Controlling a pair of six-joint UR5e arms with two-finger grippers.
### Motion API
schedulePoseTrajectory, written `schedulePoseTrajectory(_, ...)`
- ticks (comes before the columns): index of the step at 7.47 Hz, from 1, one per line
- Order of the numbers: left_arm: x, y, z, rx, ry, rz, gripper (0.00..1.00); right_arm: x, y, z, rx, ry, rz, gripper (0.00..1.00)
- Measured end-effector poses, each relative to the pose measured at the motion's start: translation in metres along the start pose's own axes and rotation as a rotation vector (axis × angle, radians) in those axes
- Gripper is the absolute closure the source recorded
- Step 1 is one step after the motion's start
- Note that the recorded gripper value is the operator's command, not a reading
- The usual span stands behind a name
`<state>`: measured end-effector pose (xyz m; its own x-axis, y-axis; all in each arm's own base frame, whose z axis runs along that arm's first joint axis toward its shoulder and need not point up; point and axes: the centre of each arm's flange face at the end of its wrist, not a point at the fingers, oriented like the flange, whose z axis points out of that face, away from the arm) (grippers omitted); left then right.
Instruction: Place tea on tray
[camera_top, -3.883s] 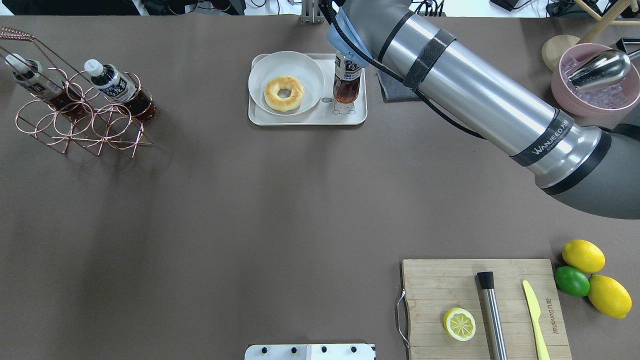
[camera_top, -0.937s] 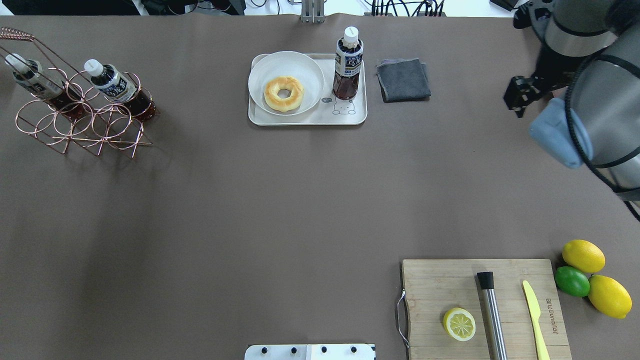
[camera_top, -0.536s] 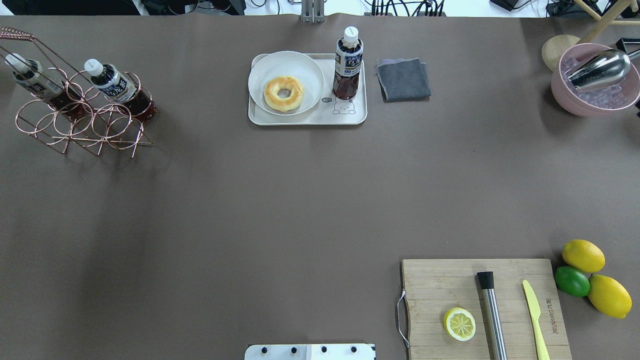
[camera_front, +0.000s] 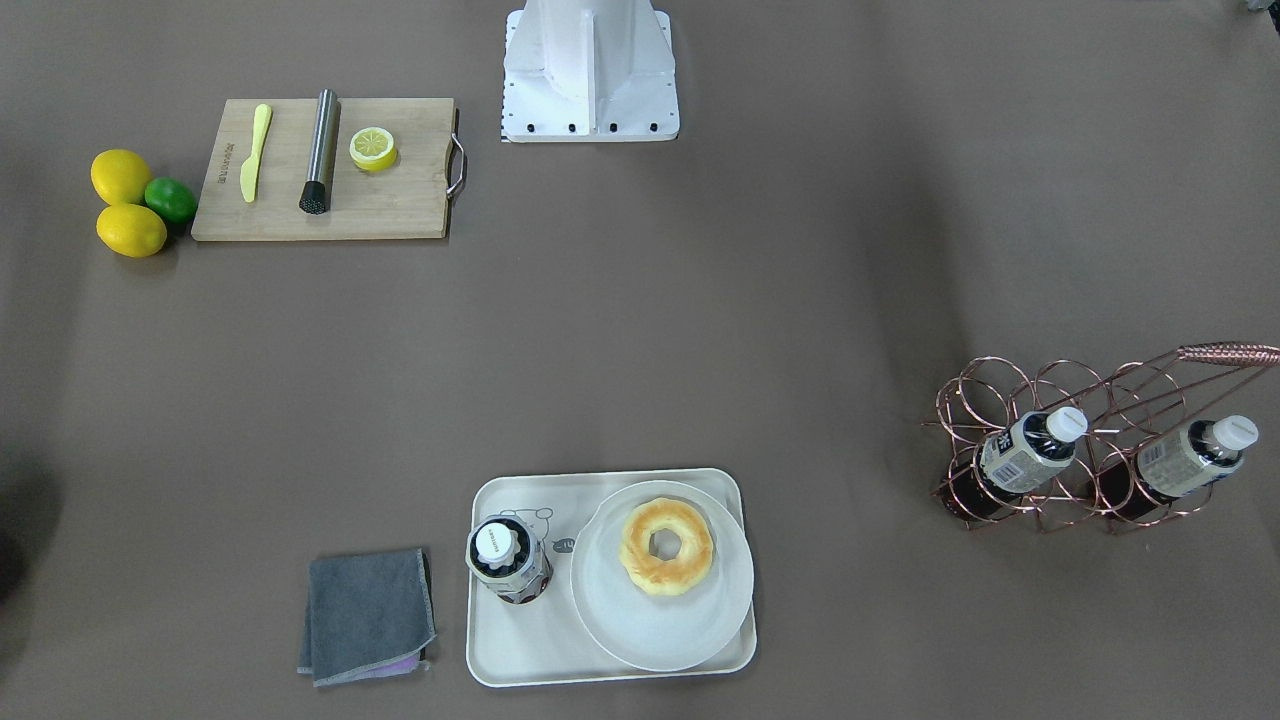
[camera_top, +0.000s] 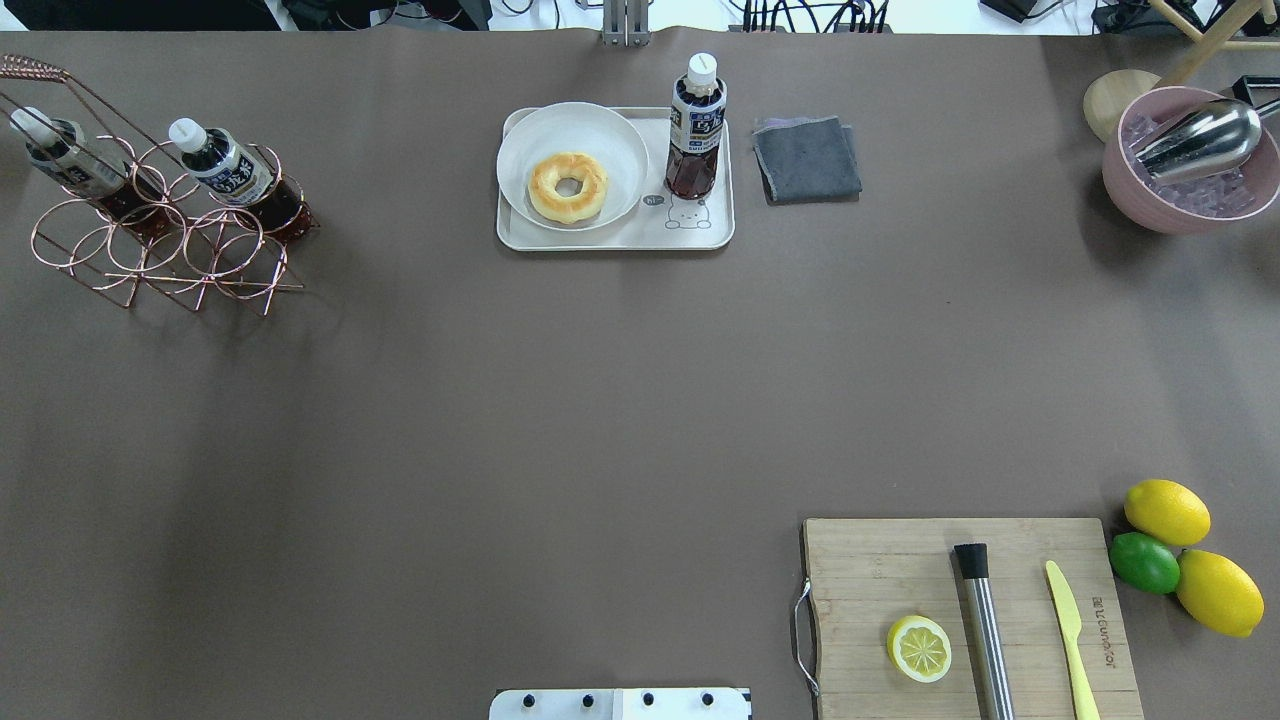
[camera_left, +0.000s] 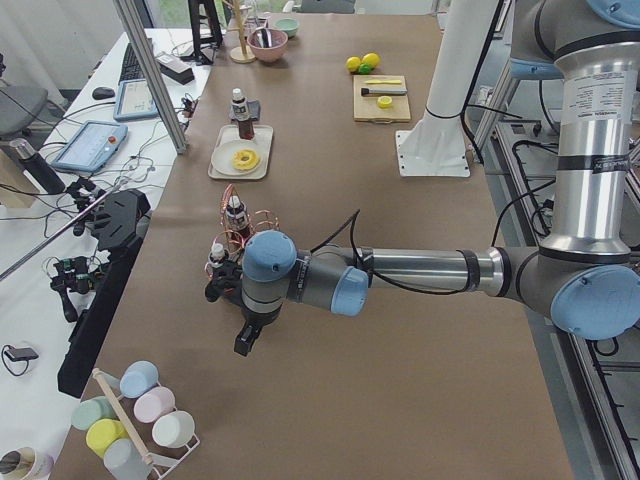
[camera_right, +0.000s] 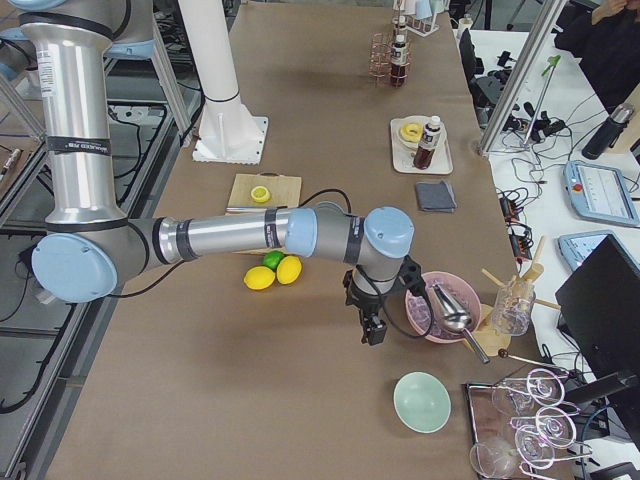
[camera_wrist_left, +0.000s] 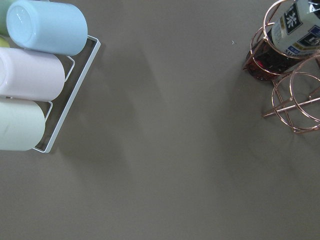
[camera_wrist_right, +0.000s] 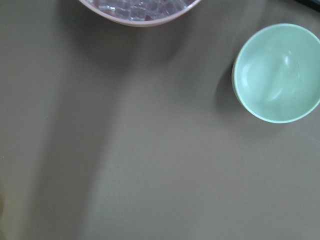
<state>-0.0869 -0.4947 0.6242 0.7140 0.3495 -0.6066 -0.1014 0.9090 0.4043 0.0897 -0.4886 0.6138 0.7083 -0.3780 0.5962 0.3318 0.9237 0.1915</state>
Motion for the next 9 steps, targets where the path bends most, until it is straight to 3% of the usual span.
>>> schedulePoseTrajectory(3, -0.002, -0.002, 0.001, 0.0, 0.0, -0.001, 0.02, 0.03, 0.027, 0.017, -0.023, -0.017, 0.081, 0.0)
schedulePoseTrajectory(9, 0.0, -0.001, 0.0, -0.003, 0.001, -0.007, 0.02, 0.028, 0.022, 0.012, -0.012, -0.017, 0.149, 0.0)
